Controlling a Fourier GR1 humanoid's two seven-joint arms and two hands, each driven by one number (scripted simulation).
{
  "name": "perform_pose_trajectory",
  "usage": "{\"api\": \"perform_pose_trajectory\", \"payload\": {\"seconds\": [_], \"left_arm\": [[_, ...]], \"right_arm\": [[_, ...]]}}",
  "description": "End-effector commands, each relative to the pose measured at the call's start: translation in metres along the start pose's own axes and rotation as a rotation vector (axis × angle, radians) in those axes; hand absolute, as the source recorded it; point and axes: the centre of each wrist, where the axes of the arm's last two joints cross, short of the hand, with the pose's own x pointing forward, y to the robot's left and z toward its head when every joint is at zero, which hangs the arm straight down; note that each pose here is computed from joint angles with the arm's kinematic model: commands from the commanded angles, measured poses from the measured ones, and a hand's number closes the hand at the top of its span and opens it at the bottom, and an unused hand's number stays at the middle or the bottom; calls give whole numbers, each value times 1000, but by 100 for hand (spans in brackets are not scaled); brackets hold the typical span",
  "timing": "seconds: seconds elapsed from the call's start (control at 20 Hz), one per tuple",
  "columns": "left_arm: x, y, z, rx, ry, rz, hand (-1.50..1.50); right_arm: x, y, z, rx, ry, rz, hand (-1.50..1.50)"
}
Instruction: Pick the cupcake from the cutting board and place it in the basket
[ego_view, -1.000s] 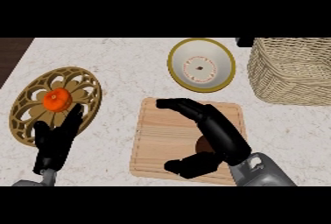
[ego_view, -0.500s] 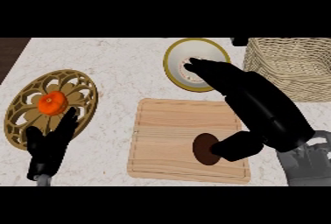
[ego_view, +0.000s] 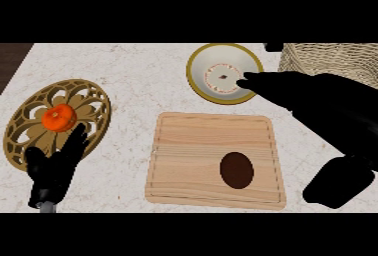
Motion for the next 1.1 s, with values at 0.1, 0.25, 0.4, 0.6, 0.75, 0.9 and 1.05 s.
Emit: {"api": "perform_pose_trajectory", "payload": {"seconds": [0.1,0.25,0.4,0.6,0.75,0.9,1.05], "left_arm": [[-42,-1,17,2,235,0,0],[-56,3,22,-8,231,-2,0],[-47,-5,21,-14,226,-7,0],[-43,2,11,-5,210,-23,0],[-50,-19,18,-30,231,7,0],[-32,8,7,-19,217,-17,0],[-51,-2,11,-9,217,-13,0]], "right_arm": [[-4,-26,19,113,57,74,-150],[-6,-31,23,133,53,57,-150],[4,-13,19,137,47,7,-150],[-2,-8,20,122,35,-26,-150],[10,5,16,121,30,-35,-150],[2,15,11,110,31,-70,-150],[8,35,13,103,14,-61,-150]]}}
